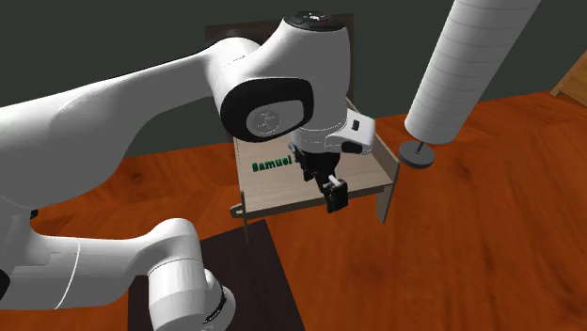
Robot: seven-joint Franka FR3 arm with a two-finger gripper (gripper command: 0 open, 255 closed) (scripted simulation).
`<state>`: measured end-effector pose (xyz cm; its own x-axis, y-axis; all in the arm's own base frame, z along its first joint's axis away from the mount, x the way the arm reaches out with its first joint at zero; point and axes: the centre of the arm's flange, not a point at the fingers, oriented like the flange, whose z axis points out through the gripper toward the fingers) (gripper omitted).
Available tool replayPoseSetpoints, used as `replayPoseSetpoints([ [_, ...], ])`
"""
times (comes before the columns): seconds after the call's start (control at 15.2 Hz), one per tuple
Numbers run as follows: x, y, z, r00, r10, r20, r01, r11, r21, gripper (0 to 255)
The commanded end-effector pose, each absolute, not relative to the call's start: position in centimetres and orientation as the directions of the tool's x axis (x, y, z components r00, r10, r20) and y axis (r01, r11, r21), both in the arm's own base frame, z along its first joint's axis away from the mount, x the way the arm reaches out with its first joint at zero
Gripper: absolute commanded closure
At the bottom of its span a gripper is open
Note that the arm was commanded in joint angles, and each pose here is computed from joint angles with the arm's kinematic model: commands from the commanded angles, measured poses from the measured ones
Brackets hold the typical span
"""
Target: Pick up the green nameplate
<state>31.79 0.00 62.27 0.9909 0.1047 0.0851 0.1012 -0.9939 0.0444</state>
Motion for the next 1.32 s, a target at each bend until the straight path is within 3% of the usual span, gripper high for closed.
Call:
replayPoseSetpoints([
  [0.0, 31.8, 0.0, 62.3, 0.991, 0.105, 0.085, 0.101, -0.994, 0.044, 0],
  [1.25, 34.7, 23.3, 51.7, 0.976, 0.142, 0.163, 0.124, -0.986, 0.113, 0],
])
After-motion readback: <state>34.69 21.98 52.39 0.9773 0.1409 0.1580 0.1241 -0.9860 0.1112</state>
